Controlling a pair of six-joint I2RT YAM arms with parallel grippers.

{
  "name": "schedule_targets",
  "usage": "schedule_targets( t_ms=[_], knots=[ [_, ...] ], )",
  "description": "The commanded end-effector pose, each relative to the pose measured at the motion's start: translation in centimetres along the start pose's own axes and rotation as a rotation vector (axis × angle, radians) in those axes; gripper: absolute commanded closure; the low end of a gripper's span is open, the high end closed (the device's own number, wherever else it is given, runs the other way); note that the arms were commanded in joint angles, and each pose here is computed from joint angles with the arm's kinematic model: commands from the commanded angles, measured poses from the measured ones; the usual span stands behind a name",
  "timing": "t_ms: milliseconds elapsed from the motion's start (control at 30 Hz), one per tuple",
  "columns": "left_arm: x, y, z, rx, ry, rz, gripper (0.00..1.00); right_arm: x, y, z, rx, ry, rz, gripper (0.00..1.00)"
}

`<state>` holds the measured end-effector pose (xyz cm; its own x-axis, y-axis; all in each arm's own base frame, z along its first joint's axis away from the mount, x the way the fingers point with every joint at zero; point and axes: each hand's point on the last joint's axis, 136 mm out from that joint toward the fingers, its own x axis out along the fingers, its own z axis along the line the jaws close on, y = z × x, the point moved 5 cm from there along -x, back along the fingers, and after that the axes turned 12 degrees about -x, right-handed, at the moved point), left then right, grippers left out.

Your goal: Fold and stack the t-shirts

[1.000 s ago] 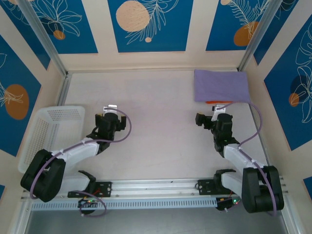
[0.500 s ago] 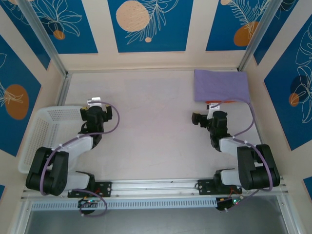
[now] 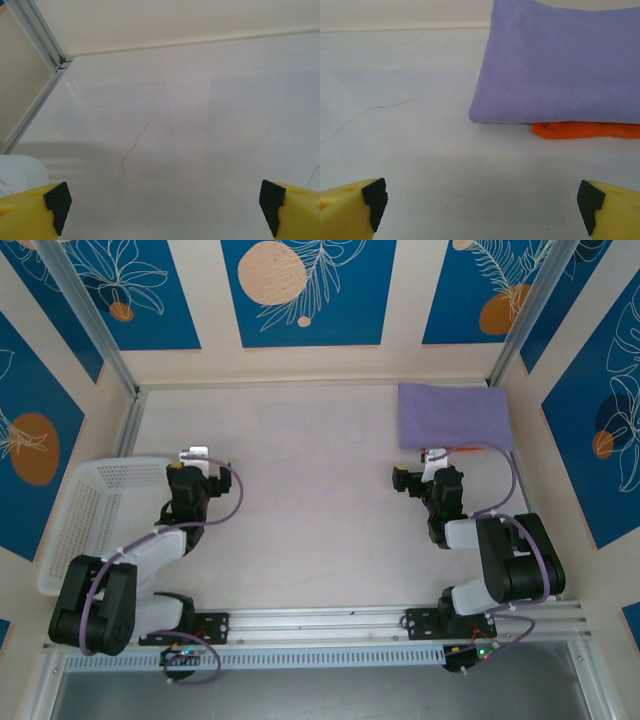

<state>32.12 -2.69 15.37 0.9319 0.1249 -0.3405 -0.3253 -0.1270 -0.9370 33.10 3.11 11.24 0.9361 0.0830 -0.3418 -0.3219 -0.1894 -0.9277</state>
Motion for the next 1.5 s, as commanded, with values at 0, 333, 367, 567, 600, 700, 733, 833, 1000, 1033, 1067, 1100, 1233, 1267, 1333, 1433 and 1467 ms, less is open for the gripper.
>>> schedule_targets(
  t_ms=[0, 333, 367, 567, 600, 700, 733, 833, 1000, 1033, 1067, 1100, 1233, 1267, 1333, 1433, 1467],
  knots=[
    [0.1, 1.9, 0.5, 0.008, 0.019, 0.001, 0.01, -0.3, -0.9, -0.7, -0.007, 0.053, -0.08, 0.01],
    [1.3, 1.6, 0.3, 0.04, 0.014, 0.004, 0.0, -0.2, -0.3, -0.3, -0.028, 0.067, -0.097, 0.01],
    [1.7, 1.5, 0.3, 0.04, 0.007, 0.016, 0.0, -0.3, -0.2, -0.3, -0.032, 0.069, -0.103, 0.01],
    [2.1, 1.5, 0.3, 0.046, 0.046, 0.011, 0.02, -0.8, -0.2, 0.3, -0.061, 0.076, -0.135, 0.01],
    [2.3, 1.8, 0.5, 0.044, 0.044, 0.006, 0.01, -0.8, -0.2, 0.3, -0.061, 0.077, -0.137, 0.01],
    [3.5, 2.7, 1.3, 0.0, 0.043, 0.006, 0.0, -1.1, -0.2, 0.4, -0.069, 0.082, -0.154, 0.01],
    [3.9, 2.9, 1.1, 0.0, 0.065, 0.021, 0.0, -1.2, -0.2, 0.4, -0.07, 0.085, -0.159, 0.01],
    [4.1, 3.5, 0.3, 0.028, 0.139, 0.047, 0.0, -1.3, -0.2, 0.4, -0.069, 0.091, -0.168, 0.01],
    [4.4, 3.5, 0.6, 0.013, 0.142, 0.053, 0.0, -0.5, -0.3, -0.2, -0.048, 0.116, -0.122, 0.01],
    [4.4, 3.5, 0.6, 0.011, 0.144, 0.059, 0.0, -0.2, -0.2, -0.5, -0.033, 0.125, -0.096, 0.01],
    [4.4, 3.5, 0.6, 0.01, 0.145, 0.058, 0.0, 0.2, -0.2, -0.8, -0.018, 0.131, -0.068, 0.01],
    [4.4, 3.5, 0.6, 0.011, 0.145, 0.06, 0.0, 0.6, -0.2, -1.2, -0.001, 0.135, -0.044, 0.01],
    [4.5, 3.5, 0.6, 0.009, 0.144, 0.061, 0.0, 1.5, 0.0, -2.8, 0.093, 0.106, 0.022, 0.01],
    [4.4, 3.4, 0.6, 0.008, 0.145, 0.06, 0.0, 1.5, 0.0, -2.8, 0.097, 0.104, 0.025, 0.01],
    [4.4, 3.5, 0.6, 0.01, 0.146, 0.058, 0.0, 1.4, -0.1, -2.7, 0.087, 0.109, 0.017, 0.01],
    [4.3, 3.5, 0.6, 0.011, 0.144, 0.056, 0.0, 1.4, -0.1, -2.6, 0.084, 0.107, 0.02, 0.01],
    [4.3, 3.4, 0.6, 0.011, 0.145, 0.054, 0.0, 1.5, -0.1, -2.6, 0.083, 0.108, 0.017, 0.01]
  ],
)
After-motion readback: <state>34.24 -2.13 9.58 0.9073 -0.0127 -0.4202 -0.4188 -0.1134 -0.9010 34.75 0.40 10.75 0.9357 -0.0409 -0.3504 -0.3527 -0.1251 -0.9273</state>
